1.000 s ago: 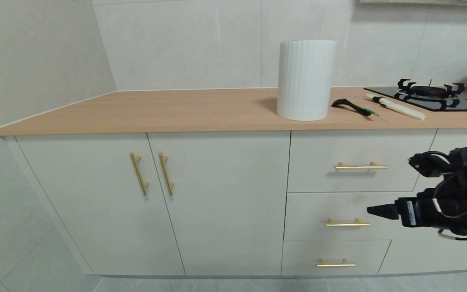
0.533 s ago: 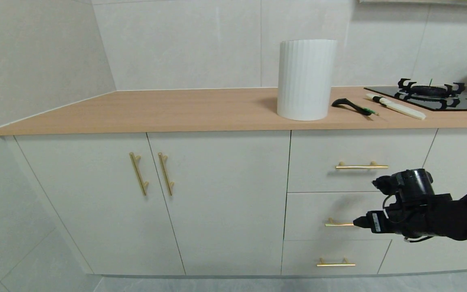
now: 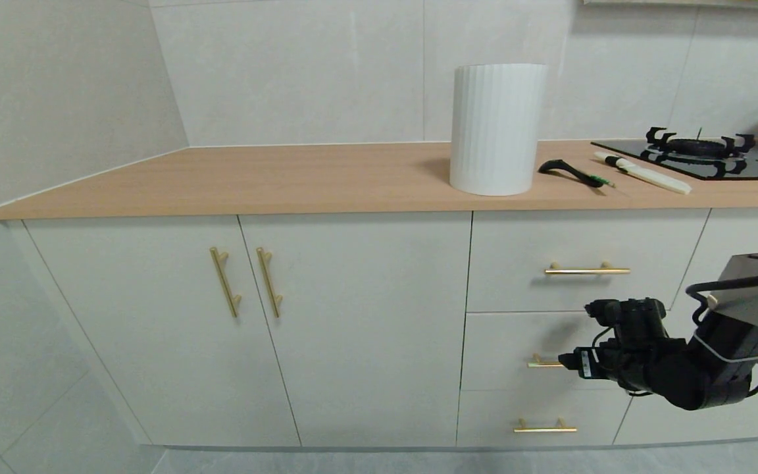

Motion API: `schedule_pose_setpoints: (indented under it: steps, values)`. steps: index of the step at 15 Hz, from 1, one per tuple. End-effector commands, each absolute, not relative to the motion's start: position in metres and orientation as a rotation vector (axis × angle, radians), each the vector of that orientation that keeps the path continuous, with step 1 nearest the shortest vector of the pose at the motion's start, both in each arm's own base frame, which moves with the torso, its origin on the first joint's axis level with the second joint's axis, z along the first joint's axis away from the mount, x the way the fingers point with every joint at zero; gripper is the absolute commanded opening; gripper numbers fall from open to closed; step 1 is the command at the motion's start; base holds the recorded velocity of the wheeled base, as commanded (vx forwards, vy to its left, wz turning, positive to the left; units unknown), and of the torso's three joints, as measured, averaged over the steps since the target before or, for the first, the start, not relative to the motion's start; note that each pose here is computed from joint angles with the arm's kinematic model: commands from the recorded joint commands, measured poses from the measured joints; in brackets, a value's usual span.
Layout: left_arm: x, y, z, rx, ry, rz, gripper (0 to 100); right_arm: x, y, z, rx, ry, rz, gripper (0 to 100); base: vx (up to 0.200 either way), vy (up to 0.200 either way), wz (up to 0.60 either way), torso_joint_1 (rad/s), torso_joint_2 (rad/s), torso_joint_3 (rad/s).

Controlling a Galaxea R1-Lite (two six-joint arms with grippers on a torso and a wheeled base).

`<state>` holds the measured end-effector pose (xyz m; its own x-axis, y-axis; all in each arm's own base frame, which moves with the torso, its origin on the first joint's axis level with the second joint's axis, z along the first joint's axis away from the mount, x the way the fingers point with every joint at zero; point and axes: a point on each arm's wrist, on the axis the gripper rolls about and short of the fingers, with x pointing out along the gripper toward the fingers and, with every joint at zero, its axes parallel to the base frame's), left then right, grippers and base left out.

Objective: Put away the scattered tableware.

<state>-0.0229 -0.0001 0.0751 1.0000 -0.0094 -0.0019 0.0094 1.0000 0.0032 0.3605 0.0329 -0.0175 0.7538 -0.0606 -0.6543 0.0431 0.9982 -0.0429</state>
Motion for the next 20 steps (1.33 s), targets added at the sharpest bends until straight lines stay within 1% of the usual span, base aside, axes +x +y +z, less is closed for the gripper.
schedule_pose_setpoints:
  steps: [1,7,14,20]
  values:
    - [-0.023,0.0,0.075,0.003,0.003,-0.009,100,0.368,0.034,-0.038,-0.032,0.744,-0.066,100,0.0,0.0,0.0,0.0,0.0,0.0]
    - [-0.023,0.0,0.075,0.003,0.003,-0.009,100,0.387,0.035,-0.046,-0.031,0.71,-0.107,100,0.0,0.0,0.0,0.0,0.0,0.0]
    - [-0.023,0.0,0.075,0.003,0.003,-0.009,100,0.393,0.034,-0.057,-0.05,0.714,-0.161,100,0.0,0.0,0.0,0.0,0.0,0.0]
    - [-0.023,0.0,0.075,0.003,0.003,-0.009,100,0.392,0.034,-0.062,-0.061,0.74,-0.159,100,0.0,0.0,0.0,0.0,0.0,0.0]
